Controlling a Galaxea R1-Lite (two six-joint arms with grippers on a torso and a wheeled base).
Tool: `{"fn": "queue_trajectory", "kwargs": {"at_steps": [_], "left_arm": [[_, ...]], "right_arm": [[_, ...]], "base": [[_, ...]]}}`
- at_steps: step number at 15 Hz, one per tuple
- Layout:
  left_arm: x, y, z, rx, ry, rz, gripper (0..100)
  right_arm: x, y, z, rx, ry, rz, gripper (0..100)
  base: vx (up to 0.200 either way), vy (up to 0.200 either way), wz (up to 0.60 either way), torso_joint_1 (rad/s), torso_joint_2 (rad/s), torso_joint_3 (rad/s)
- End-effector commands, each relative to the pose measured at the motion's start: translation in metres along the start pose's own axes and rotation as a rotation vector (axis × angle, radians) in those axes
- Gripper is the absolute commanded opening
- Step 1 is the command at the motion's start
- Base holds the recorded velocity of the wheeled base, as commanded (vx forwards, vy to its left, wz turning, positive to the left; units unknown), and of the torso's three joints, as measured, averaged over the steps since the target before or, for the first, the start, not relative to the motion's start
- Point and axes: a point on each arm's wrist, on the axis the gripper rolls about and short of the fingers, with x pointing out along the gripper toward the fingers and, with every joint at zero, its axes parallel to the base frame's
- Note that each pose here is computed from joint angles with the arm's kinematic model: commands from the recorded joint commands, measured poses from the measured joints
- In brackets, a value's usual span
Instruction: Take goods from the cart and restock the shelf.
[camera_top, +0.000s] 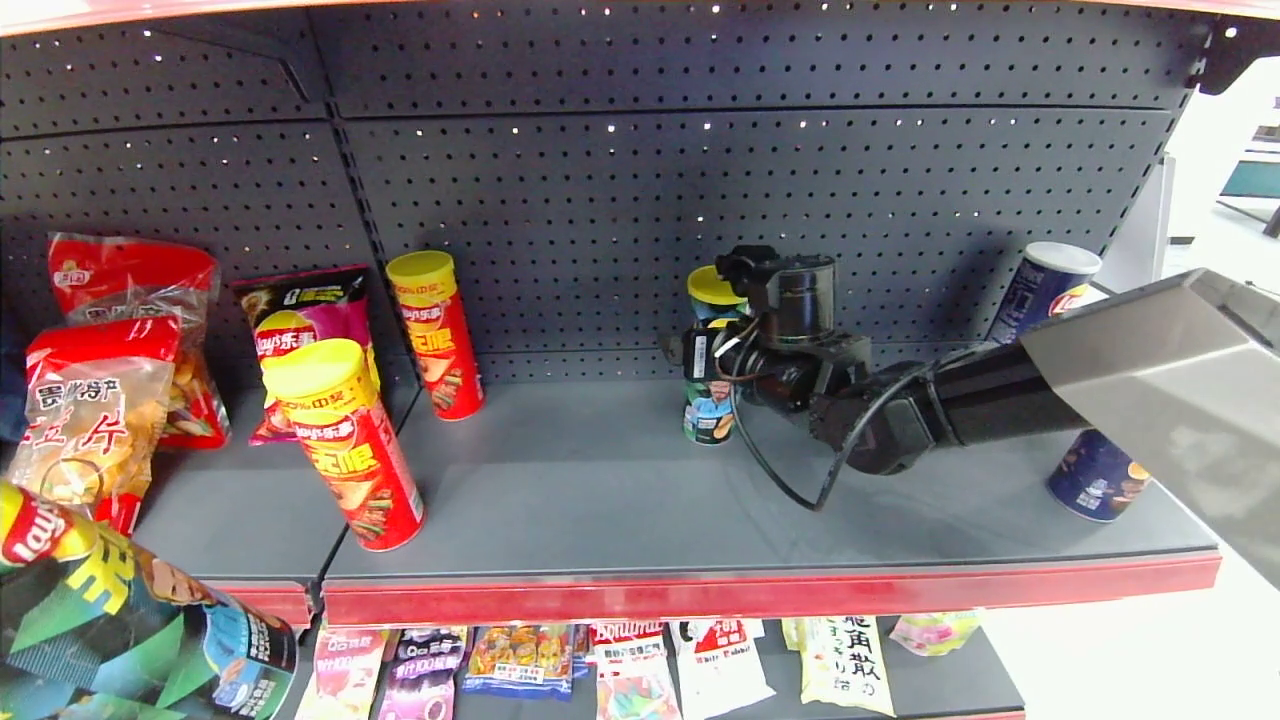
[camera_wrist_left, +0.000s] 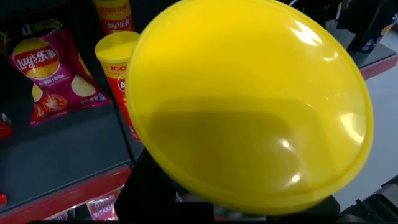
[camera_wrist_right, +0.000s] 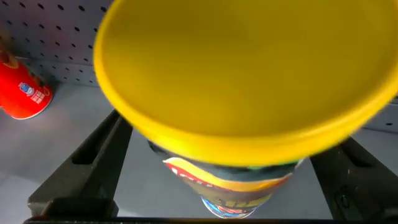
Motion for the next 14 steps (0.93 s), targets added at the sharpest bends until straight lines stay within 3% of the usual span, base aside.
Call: {"fn": "queue_trajectory", "kwargs": {"at_steps": [1, 9, 10, 14], "left_arm": [[0.0004, 0.0002, -0.0001, -0.001, 0.002, 0.000, 0], [0.0019, 0.0007, -0.0006, -0.005, 0.010, -0.004, 0], [0.0019, 0.0008, -0.0005, -0.004, 0.009, -0.004, 0], [0.0020, 0.0008, -0.0010, -0.005, 0.011, -0.005, 0]], "right_arm": [[0.0029, 0.0000, -0.0036, -0.002, 0.007, -0.002, 100], [0.0107, -0.0014, -0.0023, 0.005, -0.006, -0.010, 100], [0.0118, -0.0014, -0.0037, 0.005, -0.005, -0.020, 0], [0.0085, 0.0037, -0.0017, 0.005, -0.010, -0.012, 0]], "base": [[0.000, 0.000, 0.00, 0.000, 0.00, 0.000], [0.000, 0.000, 0.00, 0.000, 0.00, 0.000], [0.000, 0.000, 0.00, 0.000, 0.00, 0.000], [0.000, 0.000, 0.00, 0.000, 0.00, 0.000]]}}
